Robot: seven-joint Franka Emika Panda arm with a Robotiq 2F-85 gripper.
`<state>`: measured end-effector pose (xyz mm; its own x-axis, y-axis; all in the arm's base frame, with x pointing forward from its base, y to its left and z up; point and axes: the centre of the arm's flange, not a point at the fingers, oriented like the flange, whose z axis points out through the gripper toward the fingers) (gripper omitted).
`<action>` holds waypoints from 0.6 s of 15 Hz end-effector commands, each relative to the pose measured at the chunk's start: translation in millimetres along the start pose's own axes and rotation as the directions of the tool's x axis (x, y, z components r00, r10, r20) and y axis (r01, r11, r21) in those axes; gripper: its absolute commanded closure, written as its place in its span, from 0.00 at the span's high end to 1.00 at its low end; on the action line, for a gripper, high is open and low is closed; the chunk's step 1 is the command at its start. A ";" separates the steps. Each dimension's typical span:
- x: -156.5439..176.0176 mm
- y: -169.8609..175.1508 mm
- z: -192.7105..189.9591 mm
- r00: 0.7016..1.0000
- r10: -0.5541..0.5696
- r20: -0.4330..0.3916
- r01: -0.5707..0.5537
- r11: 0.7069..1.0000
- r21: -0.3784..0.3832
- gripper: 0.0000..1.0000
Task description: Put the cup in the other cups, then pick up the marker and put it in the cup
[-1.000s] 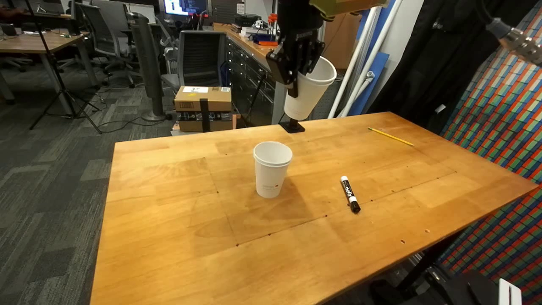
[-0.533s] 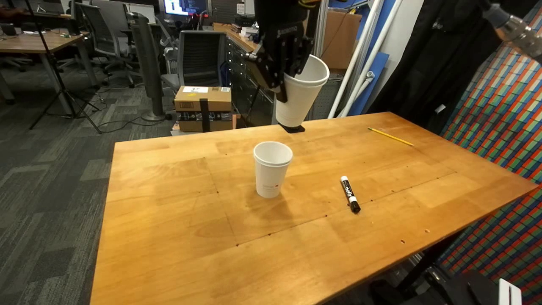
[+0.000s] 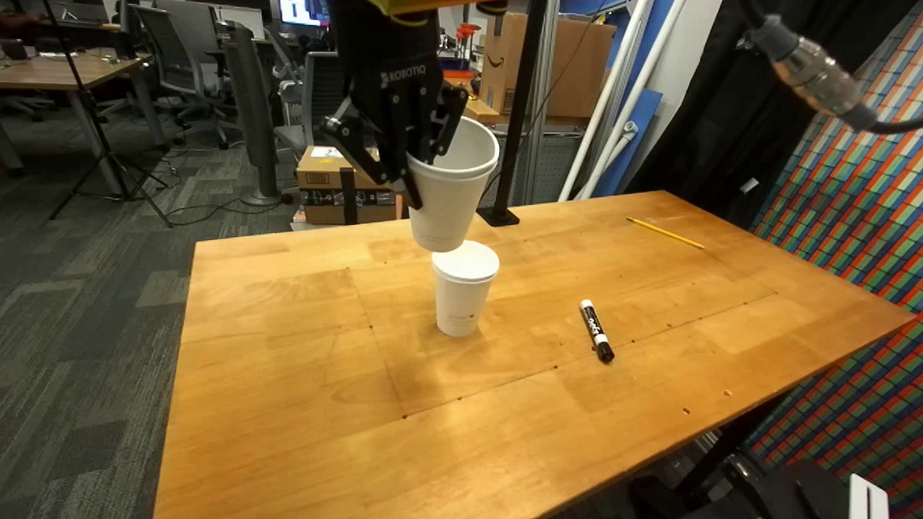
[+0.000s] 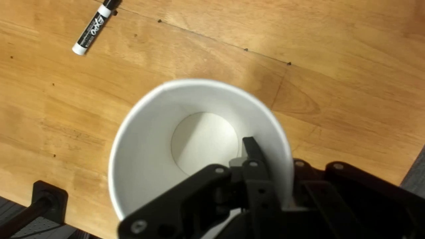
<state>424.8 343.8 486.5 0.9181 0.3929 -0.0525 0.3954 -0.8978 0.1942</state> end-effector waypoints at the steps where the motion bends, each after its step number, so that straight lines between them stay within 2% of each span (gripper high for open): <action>1: 14.5 -2.2 5.5 1.000 -0.006 0.010 0.006 0.999 0.039 0.02; 9: 32.0 33.1 30.7 0.999 -0.004 0.037 0.002 0.999 0.042 0.02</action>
<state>451.9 327.4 454.3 0.9222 0.3712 -0.1085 0.3853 -0.9055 0.1780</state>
